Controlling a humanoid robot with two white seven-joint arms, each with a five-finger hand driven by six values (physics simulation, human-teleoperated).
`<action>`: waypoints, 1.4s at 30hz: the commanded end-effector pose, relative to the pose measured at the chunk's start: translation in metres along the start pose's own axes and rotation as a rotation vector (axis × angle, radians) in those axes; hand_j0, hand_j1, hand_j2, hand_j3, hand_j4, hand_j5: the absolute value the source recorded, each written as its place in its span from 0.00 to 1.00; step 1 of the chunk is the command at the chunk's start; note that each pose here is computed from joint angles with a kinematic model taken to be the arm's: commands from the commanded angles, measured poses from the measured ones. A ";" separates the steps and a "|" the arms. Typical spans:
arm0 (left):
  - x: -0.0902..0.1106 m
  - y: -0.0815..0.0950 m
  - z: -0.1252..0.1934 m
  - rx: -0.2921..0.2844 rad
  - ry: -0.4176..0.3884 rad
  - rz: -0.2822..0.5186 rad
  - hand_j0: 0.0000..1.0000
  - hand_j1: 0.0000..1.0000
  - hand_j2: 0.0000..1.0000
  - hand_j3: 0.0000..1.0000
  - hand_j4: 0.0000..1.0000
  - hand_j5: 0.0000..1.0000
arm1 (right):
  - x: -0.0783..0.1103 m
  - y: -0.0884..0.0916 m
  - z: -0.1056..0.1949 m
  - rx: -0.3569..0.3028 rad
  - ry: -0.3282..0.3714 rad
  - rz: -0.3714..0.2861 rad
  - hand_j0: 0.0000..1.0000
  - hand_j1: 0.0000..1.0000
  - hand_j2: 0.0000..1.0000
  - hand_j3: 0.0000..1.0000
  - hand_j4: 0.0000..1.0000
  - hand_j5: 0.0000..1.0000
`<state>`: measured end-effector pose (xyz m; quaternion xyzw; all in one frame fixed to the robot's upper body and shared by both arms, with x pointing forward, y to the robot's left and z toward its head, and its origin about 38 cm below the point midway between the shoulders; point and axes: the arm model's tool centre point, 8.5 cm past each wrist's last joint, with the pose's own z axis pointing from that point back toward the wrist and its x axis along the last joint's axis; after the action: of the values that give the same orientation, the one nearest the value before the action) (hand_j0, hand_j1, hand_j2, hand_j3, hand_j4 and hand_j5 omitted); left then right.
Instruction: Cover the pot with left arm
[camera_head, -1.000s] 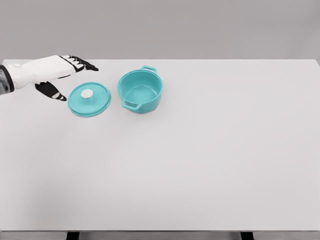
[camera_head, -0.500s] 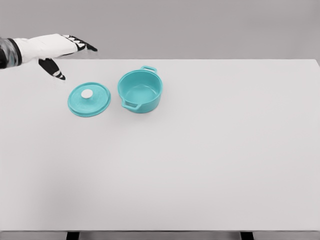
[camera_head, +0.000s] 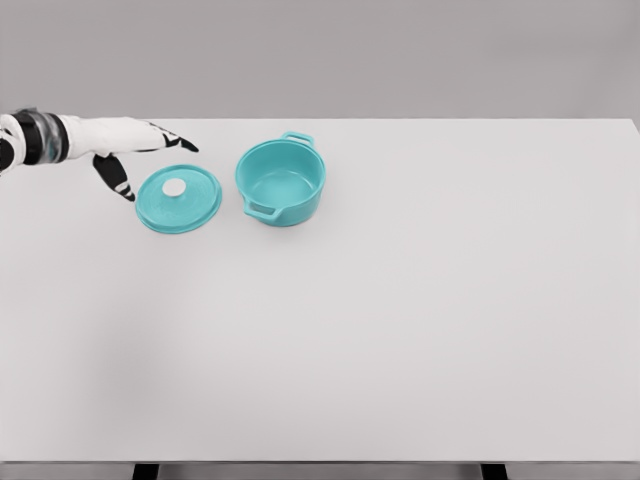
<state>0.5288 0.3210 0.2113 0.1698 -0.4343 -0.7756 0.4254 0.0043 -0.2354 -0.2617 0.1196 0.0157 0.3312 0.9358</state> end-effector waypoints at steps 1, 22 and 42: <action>0.004 0.001 -0.005 0.001 -0.010 0.005 1.00 1.00 1.00 1.00 1.00 1.00 | 0.000 0.000 0.000 0.000 0.000 0.000 1.00 1.00 1.00 1.00 1.00 1.00; 0.003 -0.007 -0.034 -0.042 0.094 0.113 0.75 0.75 0.75 0.75 0.75 0.75 | 0.000 0.000 0.000 0.002 0.000 0.000 1.00 1.00 1.00 1.00 1.00 1.00; 0.010 -0.016 -0.044 -0.078 0.083 0.100 0.77 0.77 0.77 0.77 0.77 0.77 | 0.000 0.000 0.000 0.000 0.000 0.000 1.00 1.00 1.00 1.00 1.00 1.00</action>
<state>0.5428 0.2936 0.1742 0.1636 -0.3929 -0.7629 0.4866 0.0043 -0.2354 -0.2617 0.1197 0.0157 0.3312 0.9358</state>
